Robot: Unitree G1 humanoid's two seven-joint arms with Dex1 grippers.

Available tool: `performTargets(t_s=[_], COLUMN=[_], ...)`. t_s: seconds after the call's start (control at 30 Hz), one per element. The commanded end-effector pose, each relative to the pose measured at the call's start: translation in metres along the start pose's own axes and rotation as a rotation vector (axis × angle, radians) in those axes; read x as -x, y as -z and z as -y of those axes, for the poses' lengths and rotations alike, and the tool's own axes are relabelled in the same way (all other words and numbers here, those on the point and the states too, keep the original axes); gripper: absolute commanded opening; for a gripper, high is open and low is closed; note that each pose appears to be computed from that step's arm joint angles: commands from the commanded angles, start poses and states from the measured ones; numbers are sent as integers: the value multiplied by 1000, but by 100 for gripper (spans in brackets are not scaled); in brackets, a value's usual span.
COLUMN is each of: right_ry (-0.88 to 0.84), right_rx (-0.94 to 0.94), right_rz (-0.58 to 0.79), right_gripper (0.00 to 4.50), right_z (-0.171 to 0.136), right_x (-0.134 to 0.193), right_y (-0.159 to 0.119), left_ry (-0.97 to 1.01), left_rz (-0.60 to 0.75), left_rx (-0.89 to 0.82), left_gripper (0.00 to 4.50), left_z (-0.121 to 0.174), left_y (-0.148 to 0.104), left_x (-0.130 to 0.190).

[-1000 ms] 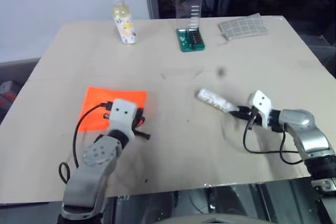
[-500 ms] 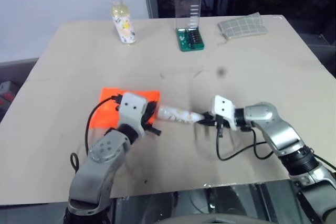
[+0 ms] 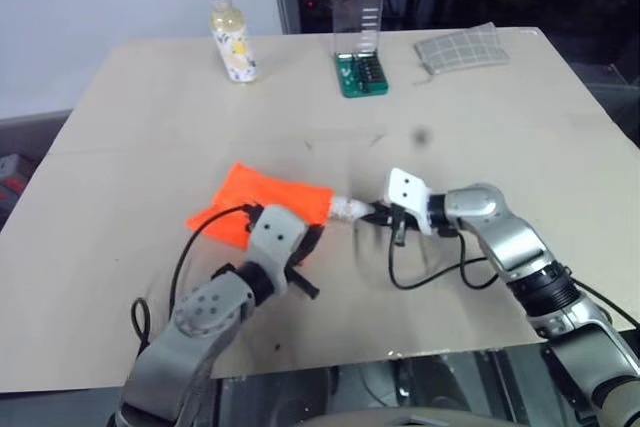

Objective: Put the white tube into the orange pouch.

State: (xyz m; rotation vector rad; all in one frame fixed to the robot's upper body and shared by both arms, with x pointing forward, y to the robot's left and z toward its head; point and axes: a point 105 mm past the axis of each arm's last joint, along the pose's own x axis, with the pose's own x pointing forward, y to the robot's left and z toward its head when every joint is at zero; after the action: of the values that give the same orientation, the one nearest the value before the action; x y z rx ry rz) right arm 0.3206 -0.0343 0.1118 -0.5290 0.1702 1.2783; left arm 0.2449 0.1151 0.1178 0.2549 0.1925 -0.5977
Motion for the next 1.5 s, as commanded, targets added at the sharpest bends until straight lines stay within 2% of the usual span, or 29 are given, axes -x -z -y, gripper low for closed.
performTargets(t_s=[0.03, 0.2, 0.33, 0.4, 0.43, 0.47, 0.5, 0.6, 0.77, 1.0, 1.1, 1.27, 1.5], right_ry=[-12, -17, 18, 18, 22, 28, 29, 43, -22, -45, -102, -66, -5], right_rx=[39, -3, 11, 33, 29, 17, 7, -78, -92, -205, -296, -429, -515], right_rz=[48, -23, -16, 17, 55, 96, 138, 245, 191, 142, 96, 24, 89], right_gripper=[5, 5, 5, 92, 122, 184, 216, 353, 353, 353, 353, 353, 353], right_z=[0, -7, -7, -9, -10, -9, -10, -8, -17, -23, -40, -57, -60], right_x=[-8, -40, -59, -64, -65, -65, -63, -49, -9, 20, 15, -16, -49], right_y=[-23, -25, -37, -47, -55, -63, -70, -86, -63, -44, -35, -18, -31], left_ry=[28, 47, 58, 62, 62, 62, 61, 33, -62, -63, -33, -8, -4], left_rz=[76, 93, 104, 105, 105, 104, 105, 129, 200, 194, 201, 213, 249], left_rx=[-33, -46, -48, -47, -46, -44, -43, -4, 260, 472, 559, 743, 940], left_gripper=[0, 0, 0, 0, 0, 0, 0, 0, 0, 0, 0, 0, 0], left_z=[6, 8, 9, 9, 9, 8, 7, -1, -35, -60, -64, -70, -80], left_y=[-18, -21, -24, -24, -23, -23, -23, -26, -29, -24, -28, -28, -36], left_x=[1, -2, -3, -2, -1, -1, -1, 0, 0, -9, -19, -44, -65])
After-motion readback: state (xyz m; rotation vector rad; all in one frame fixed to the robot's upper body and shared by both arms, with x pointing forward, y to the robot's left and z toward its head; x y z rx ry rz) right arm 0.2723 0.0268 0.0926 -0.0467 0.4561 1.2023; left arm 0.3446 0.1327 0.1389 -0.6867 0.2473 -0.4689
